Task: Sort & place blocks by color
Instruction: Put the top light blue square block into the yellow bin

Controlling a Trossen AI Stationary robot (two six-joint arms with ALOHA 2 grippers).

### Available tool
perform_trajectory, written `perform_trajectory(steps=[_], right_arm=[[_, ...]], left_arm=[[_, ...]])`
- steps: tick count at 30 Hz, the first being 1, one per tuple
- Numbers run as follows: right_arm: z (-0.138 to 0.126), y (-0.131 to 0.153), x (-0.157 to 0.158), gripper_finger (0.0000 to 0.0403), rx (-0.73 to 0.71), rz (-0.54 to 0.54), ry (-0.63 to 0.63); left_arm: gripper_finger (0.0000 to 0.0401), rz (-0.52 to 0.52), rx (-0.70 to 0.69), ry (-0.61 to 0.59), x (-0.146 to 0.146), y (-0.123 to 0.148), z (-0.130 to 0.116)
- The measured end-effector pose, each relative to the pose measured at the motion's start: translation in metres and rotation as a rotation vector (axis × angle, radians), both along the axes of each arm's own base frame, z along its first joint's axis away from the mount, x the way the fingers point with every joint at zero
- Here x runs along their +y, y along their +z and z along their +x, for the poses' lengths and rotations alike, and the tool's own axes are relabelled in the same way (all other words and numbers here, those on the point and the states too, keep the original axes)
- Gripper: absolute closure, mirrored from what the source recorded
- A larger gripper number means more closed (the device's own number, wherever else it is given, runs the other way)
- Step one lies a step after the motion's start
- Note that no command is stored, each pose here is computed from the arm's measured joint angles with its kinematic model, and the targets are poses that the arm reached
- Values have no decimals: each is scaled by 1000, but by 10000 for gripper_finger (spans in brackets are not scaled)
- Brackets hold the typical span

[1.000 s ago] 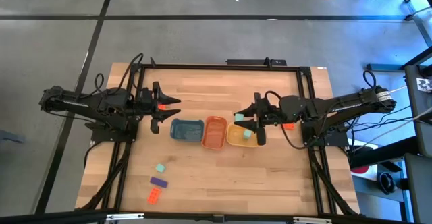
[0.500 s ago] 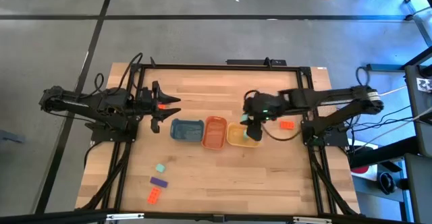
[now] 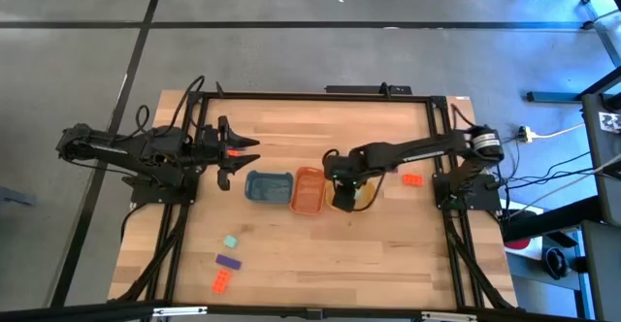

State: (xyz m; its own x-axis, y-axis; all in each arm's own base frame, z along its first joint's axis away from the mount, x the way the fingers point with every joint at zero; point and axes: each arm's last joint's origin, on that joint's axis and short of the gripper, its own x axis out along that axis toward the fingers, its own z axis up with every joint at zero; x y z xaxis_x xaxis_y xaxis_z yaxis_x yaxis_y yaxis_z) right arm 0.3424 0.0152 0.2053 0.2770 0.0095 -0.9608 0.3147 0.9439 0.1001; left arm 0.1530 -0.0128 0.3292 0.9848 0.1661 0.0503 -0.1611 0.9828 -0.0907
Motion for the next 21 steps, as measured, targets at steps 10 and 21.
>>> perform_trajectory(steps=[10, 21], right_arm=[[9, -32, 0, 264, 95, 28, -29], [12, -46, -2, 251, 129, 20, -13]], left_arm=[[236, -1, 0, 26, 1, 0, 0], [236, -1, 1, 26, 1, 0, 0]])
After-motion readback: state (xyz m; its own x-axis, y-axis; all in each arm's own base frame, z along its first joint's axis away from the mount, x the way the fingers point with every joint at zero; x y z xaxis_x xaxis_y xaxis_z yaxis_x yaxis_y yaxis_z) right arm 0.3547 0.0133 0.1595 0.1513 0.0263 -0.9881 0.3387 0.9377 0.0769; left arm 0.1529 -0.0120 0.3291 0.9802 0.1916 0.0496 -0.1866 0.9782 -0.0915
